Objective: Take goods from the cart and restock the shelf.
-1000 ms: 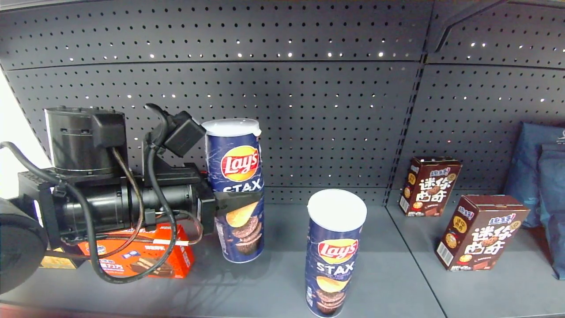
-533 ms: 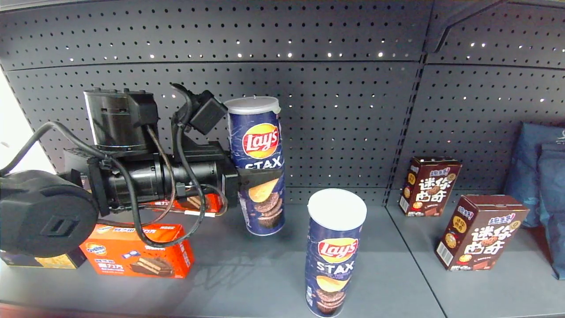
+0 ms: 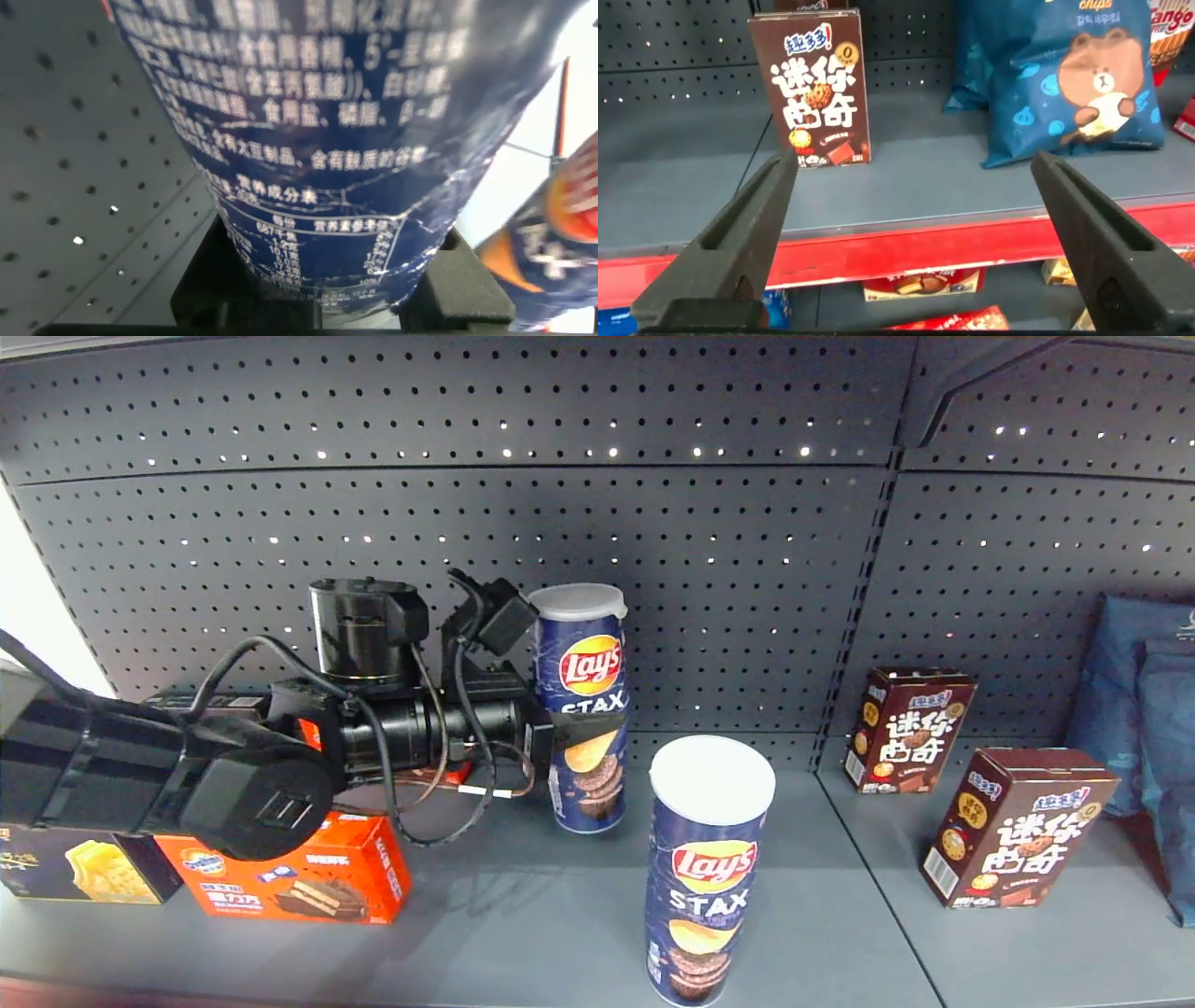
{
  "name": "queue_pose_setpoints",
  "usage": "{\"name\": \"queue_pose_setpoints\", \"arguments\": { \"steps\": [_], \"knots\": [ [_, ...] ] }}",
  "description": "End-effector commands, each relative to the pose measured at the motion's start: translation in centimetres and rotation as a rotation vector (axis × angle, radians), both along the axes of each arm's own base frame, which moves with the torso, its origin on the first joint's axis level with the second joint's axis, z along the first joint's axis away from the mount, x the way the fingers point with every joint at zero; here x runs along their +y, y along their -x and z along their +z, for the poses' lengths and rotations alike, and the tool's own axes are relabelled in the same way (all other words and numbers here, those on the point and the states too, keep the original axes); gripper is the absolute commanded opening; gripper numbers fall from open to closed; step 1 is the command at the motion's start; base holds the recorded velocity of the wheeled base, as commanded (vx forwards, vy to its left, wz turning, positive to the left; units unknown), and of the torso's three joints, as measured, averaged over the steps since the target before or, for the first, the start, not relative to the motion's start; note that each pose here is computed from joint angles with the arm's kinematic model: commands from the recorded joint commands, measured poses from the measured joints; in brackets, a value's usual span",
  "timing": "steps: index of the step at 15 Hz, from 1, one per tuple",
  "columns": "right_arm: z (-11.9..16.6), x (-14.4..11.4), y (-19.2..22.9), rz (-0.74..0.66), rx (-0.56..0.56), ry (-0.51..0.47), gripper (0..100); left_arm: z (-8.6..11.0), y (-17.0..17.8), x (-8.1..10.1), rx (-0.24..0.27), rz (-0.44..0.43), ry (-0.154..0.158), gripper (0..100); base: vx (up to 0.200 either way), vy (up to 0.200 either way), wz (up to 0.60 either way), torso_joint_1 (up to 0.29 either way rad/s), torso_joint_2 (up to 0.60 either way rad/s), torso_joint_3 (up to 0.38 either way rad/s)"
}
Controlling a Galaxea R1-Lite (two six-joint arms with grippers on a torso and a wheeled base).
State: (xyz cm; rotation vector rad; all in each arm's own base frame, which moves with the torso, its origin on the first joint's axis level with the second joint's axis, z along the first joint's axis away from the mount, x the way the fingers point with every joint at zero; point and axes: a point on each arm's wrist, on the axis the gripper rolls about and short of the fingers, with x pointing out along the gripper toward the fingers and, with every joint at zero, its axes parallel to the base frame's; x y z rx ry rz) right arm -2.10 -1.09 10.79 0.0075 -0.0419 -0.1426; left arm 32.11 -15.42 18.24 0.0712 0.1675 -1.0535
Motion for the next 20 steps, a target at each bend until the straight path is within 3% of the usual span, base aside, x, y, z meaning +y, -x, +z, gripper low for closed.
{"name": "queue_pose_setpoints", "arguments": {
  "steps": [1, 4, 9, 20],
  "knots": [
    [-0.2, 0.0, -0.1, 0.0, 0.013, 0.002, 100, -1.6, -1.1, -0.5, 0.035, -0.002, -0.015, 0, 0.0, 0.0, 0.0, 0.0, 0.0, 0.0],
    [-0.5, 0.0, -0.2, 0.002, 0.021, 0.001, 100, -1.4, -2.3, -1.6, 0.018, -0.071, 0.007, 0, 0.0, 0.0, 0.0, 0.0, 0.0, 0.0],
    [-1.2, 0.1, -0.4, 0.0, 0.029, 0.002, 100, -1.2, -5.3, -2.6, -0.025, -0.1, 0.032, 0, 0.0, 0.0, 0.0, 0.0, 0.0, 0.0],
    [-1.9, 0.1, -0.6, 0.0, 0.05, 0.006, 100, -3.4, -8.2, -2.6, -0.008, -0.092, 0.029, 0, 0.0, 0.0, 0.0, 0.0, 0.0, 0.0]
  ]
}}
